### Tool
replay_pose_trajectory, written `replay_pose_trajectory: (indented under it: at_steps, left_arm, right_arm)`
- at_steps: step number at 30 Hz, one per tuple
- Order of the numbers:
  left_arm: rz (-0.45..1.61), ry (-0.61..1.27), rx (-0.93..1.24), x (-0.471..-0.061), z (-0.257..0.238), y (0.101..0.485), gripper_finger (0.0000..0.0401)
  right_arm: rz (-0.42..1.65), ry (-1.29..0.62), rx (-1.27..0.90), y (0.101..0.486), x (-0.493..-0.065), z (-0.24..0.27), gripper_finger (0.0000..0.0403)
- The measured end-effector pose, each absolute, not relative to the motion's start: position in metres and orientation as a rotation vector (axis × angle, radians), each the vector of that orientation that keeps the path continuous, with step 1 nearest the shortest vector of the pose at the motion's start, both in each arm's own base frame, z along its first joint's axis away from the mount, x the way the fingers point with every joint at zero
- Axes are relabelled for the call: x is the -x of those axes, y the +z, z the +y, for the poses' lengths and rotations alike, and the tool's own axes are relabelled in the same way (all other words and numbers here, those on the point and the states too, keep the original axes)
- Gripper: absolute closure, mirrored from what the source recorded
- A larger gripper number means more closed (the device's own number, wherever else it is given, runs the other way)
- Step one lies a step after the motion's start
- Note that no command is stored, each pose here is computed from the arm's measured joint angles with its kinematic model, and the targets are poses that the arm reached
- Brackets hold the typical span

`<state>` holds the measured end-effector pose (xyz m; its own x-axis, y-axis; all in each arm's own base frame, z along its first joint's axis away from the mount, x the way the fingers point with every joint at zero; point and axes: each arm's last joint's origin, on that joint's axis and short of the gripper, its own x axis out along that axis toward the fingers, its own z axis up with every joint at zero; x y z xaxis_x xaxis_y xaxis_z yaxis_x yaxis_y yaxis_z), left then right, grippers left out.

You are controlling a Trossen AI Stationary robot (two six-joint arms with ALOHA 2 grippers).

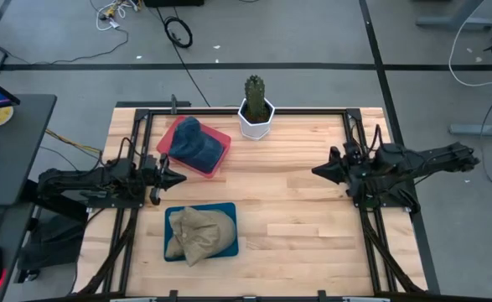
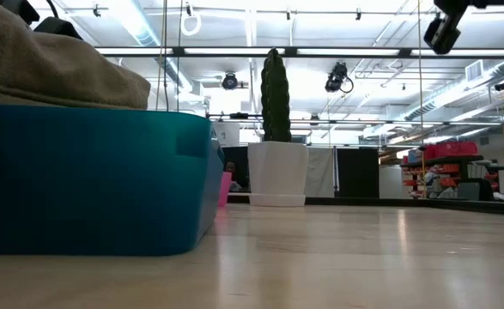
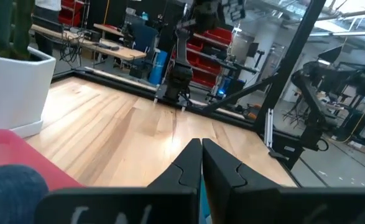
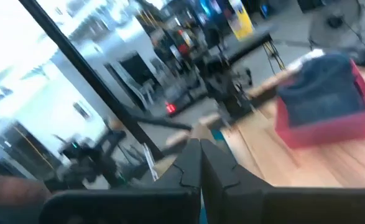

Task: Pick & Place hat
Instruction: Return to Home Position

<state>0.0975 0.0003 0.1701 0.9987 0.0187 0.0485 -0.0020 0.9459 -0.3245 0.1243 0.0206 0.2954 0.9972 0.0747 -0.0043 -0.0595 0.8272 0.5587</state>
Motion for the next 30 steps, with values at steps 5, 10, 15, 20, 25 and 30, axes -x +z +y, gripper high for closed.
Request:
replay_pose_trajectory:
  at_steps: [5, 10, 15, 20, 25, 30]
  left_arm:
    - [-0.057, 0.010, 0.330, -0.097, 0.000, 0.171, 0.0385]
    - [-0.063, 0.009, 0.330, -0.097, 0.000, 0.171, 0.0385]
    - [-0.065, 0.008, 0.330, -0.097, 0.000, 0.171, 0.0385]
    - [-0.066, 0.008, 0.330, -0.097, 0.000, 0.172, 0.0385]
    - [-0.067, 0.008, 0.329, -0.097, 0.000, 0.172, 0.0385]
    - [-0.066, 0.009, 0.330, -0.097, 0.000, 0.172, 0.0385]
  right_arm:
    - [-0.145, 0.125, -0.618, 0.270, -0.122, 0.020, 0.0402]
    - [-0.269, 0.161, -0.575, 0.250, -0.114, 0.019, 0.0402]
    - [-0.365, 0.139, -0.480, 0.247, -0.102, 0.015, 0.0403]
    - [-0.435, 0.161, -0.391, 0.252, -0.088, 0.012, 0.0403]
    - [-0.455, 0.156, -0.348, 0.250, -0.074, 0.009, 0.0403]
    - [-0.464, 0.188, -0.262, 0.250, -0.072, 0.010, 0.0403]
